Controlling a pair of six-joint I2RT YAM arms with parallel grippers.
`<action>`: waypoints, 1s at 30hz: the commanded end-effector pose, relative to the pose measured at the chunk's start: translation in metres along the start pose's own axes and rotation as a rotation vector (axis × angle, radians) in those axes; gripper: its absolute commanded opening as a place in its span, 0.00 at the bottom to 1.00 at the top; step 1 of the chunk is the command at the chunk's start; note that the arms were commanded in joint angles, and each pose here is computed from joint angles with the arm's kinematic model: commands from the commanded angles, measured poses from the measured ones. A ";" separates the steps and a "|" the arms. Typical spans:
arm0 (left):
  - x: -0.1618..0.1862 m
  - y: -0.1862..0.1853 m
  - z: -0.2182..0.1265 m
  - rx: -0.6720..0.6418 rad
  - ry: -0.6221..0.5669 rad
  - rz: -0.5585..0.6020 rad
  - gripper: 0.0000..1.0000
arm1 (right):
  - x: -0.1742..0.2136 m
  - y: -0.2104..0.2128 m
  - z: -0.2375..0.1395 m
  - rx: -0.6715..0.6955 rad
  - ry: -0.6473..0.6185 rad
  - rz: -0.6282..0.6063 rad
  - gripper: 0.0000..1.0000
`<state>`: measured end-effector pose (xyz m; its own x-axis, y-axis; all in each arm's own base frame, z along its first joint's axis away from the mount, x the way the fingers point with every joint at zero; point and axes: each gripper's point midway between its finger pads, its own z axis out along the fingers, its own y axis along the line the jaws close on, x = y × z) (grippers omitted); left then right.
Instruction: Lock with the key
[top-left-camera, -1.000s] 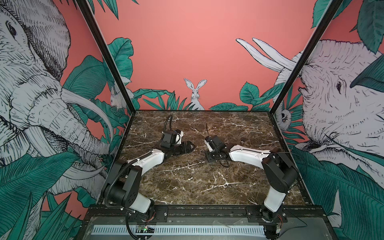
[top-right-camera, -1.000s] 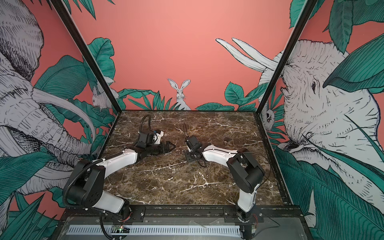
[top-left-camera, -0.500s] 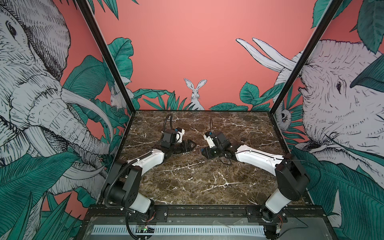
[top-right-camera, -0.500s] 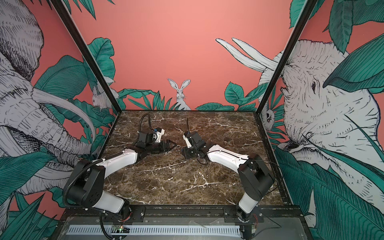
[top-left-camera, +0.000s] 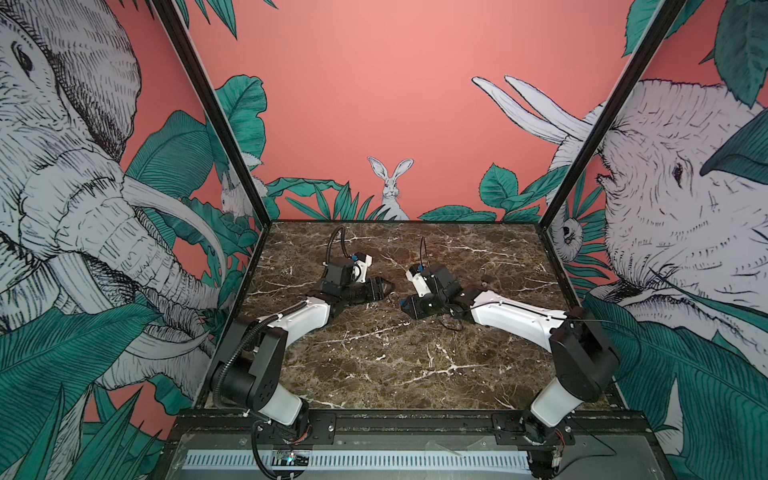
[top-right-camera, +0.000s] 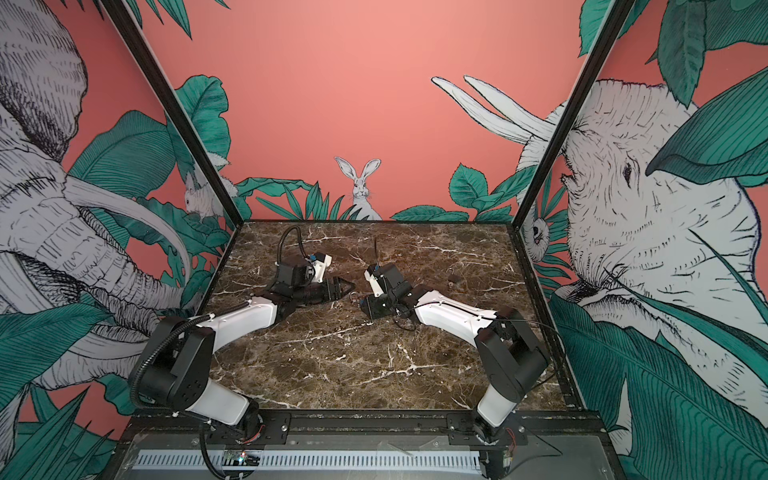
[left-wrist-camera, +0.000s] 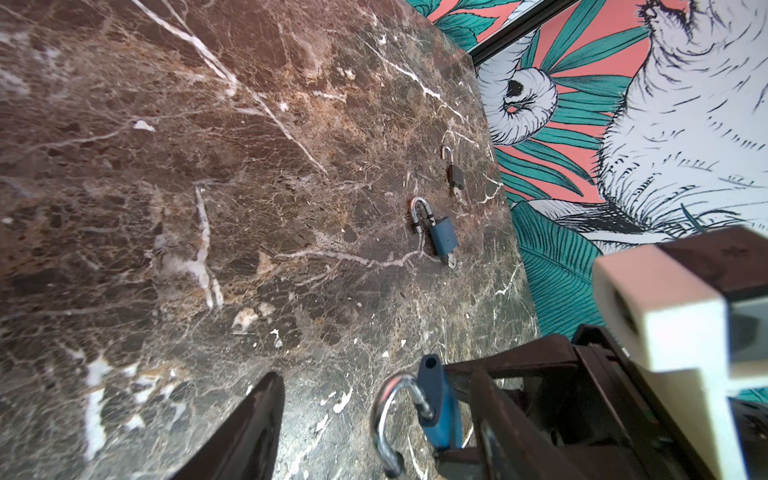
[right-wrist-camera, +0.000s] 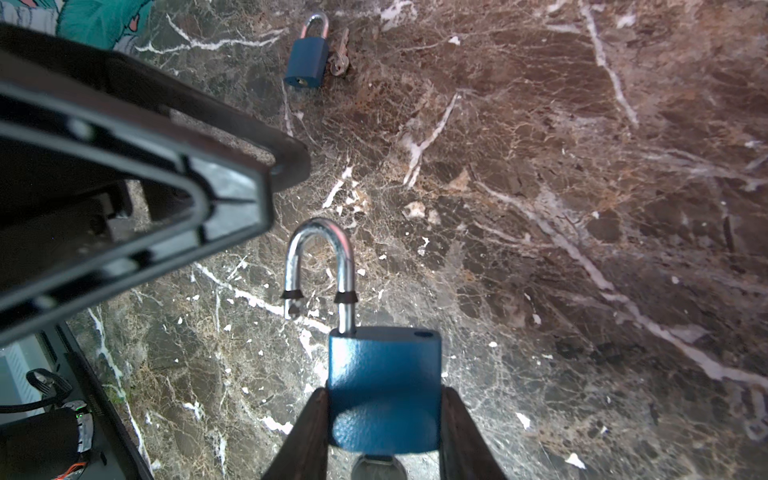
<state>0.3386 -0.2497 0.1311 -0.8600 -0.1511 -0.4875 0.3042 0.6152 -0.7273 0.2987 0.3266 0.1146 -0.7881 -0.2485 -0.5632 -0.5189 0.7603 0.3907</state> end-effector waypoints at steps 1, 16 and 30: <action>0.001 -0.004 0.004 0.023 0.005 -0.007 0.67 | -0.022 0.015 -0.012 -0.060 -0.087 -0.006 0.17; 0.003 -0.018 0.001 0.094 0.018 -0.017 0.51 | -0.024 0.019 -0.002 -0.096 -0.087 0.021 0.15; 0.003 -0.015 0.002 0.080 0.013 -0.019 0.31 | -0.023 0.020 -0.001 -0.100 -0.079 0.019 0.15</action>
<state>0.3354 -0.2592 0.1337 -0.8788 -0.1525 -0.4521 0.2999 0.5604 -0.7720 0.2998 0.3392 0.1249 -0.7932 -0.2051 -0.5734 -0.5172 0.7239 0.4566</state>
